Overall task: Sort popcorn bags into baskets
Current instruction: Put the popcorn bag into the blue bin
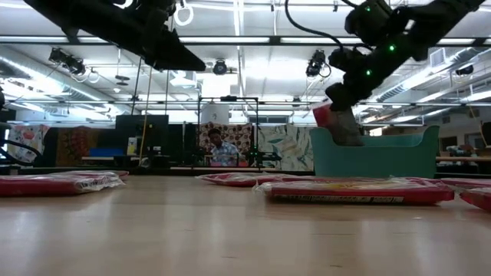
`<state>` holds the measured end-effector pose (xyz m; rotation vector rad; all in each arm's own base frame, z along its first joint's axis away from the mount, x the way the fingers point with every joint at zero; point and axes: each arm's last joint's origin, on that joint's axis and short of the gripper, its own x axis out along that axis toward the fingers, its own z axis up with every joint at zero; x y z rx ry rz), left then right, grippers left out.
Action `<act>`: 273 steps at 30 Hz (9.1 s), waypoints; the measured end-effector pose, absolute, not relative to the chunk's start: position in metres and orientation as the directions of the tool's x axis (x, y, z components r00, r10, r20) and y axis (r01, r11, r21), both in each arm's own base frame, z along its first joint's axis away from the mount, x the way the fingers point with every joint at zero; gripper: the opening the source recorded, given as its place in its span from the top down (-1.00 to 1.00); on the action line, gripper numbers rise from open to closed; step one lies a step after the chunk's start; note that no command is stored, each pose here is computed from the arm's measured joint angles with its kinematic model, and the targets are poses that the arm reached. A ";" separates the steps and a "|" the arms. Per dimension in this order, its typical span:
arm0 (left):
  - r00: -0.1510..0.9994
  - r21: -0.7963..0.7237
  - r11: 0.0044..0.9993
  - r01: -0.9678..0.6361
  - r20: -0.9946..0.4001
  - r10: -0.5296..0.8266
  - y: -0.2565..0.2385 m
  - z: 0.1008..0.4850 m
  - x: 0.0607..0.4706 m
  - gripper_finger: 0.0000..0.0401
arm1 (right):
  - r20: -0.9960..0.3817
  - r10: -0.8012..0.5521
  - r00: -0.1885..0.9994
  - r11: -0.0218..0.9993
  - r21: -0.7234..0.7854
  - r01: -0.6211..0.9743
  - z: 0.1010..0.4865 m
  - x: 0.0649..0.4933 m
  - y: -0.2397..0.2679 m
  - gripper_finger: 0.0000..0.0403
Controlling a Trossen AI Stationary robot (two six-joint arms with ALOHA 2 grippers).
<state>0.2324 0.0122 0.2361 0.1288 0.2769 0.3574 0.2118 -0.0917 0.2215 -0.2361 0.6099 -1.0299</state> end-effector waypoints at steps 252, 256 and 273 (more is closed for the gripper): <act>0.910 0.375 0.904 -0.208 -0.264 0.319 0.055 0.204 0.293 0.78 | -0.919 -0.304 0.250 0.116 0.225 0.967 0.340 0.078 -0.159 0.97; 0.911 0.374 0.904 -0.209 -0.262 0.319 0.055 0.204 0.293 0.78 | -0.923 -0.308 0.229 0.105 0.207 0.973 0.330 0.082 -0.167 0.97; 0.911 0.374 0.903 -0.209 -0.260 0.319 0.055 0.205 0.293 0.78 | -0.920 -0.320 0.227 0.087 0.210 0.974 0.323 0.091 -0.167 0.79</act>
